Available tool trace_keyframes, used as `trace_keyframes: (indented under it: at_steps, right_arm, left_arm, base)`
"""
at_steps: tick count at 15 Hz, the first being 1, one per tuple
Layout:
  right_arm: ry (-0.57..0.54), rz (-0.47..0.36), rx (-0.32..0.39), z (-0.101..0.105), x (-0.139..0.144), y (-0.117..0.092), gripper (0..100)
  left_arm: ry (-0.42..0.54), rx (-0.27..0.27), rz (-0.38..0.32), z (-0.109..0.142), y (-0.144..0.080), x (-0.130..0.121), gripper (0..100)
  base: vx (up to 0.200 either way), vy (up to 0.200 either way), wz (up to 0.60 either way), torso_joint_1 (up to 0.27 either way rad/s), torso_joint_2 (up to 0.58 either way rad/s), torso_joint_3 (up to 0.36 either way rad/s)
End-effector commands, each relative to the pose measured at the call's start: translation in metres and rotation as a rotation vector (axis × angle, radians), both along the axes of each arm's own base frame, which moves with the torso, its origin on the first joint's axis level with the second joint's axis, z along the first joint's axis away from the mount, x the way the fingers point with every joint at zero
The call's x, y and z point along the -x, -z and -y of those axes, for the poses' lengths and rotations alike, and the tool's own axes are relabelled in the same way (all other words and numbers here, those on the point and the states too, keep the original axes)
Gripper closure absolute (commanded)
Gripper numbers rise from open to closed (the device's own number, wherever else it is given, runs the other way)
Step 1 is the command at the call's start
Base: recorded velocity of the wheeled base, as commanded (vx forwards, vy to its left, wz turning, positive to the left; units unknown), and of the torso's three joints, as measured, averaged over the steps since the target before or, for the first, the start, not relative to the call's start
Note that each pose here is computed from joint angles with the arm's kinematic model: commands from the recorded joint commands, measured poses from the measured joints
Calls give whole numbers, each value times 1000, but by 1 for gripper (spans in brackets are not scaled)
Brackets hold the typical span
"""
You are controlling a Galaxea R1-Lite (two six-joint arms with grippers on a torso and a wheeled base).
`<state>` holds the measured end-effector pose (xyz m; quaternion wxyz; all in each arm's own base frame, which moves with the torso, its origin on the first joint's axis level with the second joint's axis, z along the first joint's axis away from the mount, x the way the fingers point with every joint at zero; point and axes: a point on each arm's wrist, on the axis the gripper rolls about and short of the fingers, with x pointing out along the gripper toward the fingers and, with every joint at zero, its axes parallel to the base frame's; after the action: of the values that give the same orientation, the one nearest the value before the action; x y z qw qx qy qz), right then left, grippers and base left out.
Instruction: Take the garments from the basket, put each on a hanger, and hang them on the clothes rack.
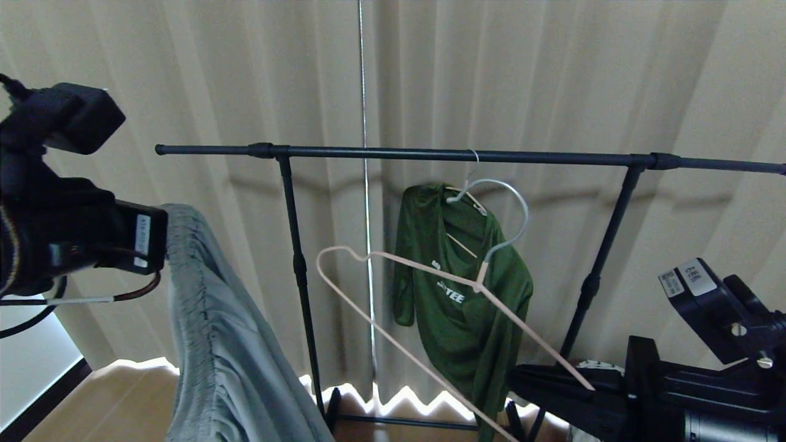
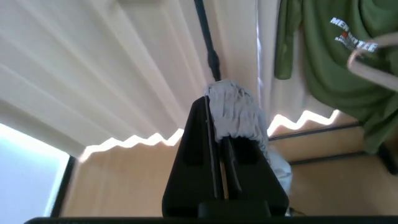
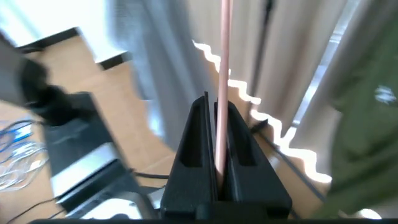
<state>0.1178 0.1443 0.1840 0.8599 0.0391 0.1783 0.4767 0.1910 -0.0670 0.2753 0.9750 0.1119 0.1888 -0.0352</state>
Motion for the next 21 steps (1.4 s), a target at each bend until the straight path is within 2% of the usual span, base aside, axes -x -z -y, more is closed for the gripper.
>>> trace_keyframes:
  at_steps: [1,3,5,13,16,20,21]
  right_arm:
    - [-85,-3,-1,-20,5,4,100]
    - [-116,-18,-34,-28,10,3,100]
    - [-137,-49,-56,-37,11,3,100]
    - [-158,-60,-54,-52,8,2,100]
    - [-130,-56,-54,-71,-4,9,100]
    - [14,-18,-65,-98,-33,19,100]
    - [21,-19,-64,-102,-36,20,100]
  left_arm:
    - [-55,-21,-53,23,14,-31,100]
    - [-108,-48,-50,27,18,-38,100]
    - [-113,-62,-46,30,19,-39,100]
    - [-126,-79,-42,29,19,-39,100]
    - [-144,-114,-34,27,18,-35,100]
    - [-153,-139,-40,24,20,-29,100]
    - [-169,-148,-40,23,22,-28,100]
  base:
    - [0,0,0,0,0,0]
    - [0,0,0,0,0,0]
    - [0,0,0,0,0,0]
    - [0,0,0,0,0,0]
    - [0,0,0,0,0,0]
    - [0,0,0,0,0,0]
    - [0,0,0,0,0,0]
